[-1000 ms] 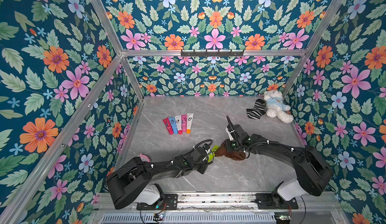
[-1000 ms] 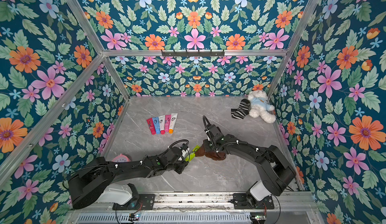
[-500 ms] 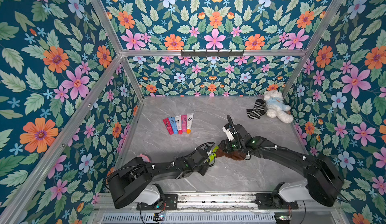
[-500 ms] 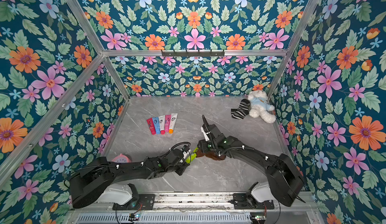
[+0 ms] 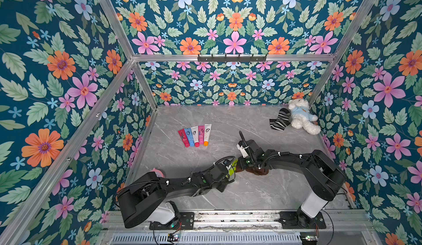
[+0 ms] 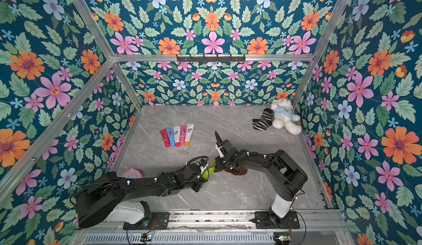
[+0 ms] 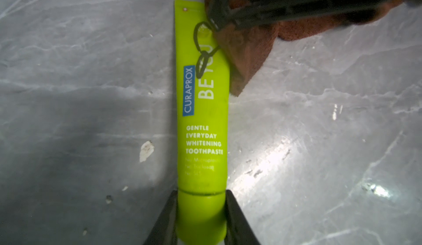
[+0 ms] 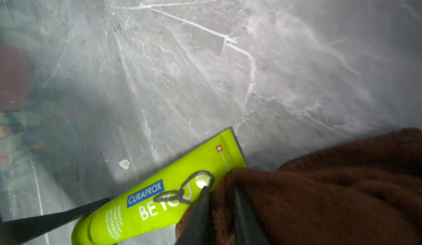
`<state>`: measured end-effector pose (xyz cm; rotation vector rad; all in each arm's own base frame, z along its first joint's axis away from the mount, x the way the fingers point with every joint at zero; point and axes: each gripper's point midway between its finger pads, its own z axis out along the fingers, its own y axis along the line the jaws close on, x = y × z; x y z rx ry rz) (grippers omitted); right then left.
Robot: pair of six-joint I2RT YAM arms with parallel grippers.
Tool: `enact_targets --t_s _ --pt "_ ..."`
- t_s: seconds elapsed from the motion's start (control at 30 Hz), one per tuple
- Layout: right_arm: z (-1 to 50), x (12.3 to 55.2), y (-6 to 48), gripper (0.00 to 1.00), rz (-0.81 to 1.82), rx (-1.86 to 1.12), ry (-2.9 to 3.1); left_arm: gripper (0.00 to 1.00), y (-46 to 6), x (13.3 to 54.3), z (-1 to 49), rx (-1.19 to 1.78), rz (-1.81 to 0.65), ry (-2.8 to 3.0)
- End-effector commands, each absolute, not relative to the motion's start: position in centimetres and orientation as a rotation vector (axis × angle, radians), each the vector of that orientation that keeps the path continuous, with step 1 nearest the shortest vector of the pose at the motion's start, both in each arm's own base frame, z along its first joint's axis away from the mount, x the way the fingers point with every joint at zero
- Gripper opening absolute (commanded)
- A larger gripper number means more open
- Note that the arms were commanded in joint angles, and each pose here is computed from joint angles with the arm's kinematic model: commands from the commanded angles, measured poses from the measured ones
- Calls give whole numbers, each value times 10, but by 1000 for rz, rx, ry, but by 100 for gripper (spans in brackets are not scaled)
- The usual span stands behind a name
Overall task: Wipe the surface of the toothpaste tube
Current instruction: Wipe the dirt from the toothpaste tube.
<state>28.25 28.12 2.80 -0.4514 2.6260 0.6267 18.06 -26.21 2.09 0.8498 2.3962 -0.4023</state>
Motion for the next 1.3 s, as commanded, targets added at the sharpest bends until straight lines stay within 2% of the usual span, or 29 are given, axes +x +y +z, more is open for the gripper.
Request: enact_targets --t_s 0.0,0.07,0.3,0.6,0.8,1.03,1.1,1.27 --pt "30 272 280 6 666 -433 2639 15 -267 184 25 846 -408 2373" --pt "43 272 278 0 677 -424 2600 15 -267 184 24 852 -406 2374" --pt "81 270 304 0 917 -448 2468 12 -272 186 27 859 -399 2350" --pt "24 255 321 0 1024 -451 2574 10 -278 187 16 872 -396 2360" --pt "-10 262 288 0 842 -332 2668 8 -278 186 17 875 -391 2354" --pt "-34 289 209 0 515 -100 2747 5 -273 186 23 846 -390 2336" --pt "-32 289 210 0 523 -125 2736 5 -274 187 23 846 -391 2335" --pt "-21 269 254 0 690 -292 2708 4 -277 187 20 860 -388 2339"
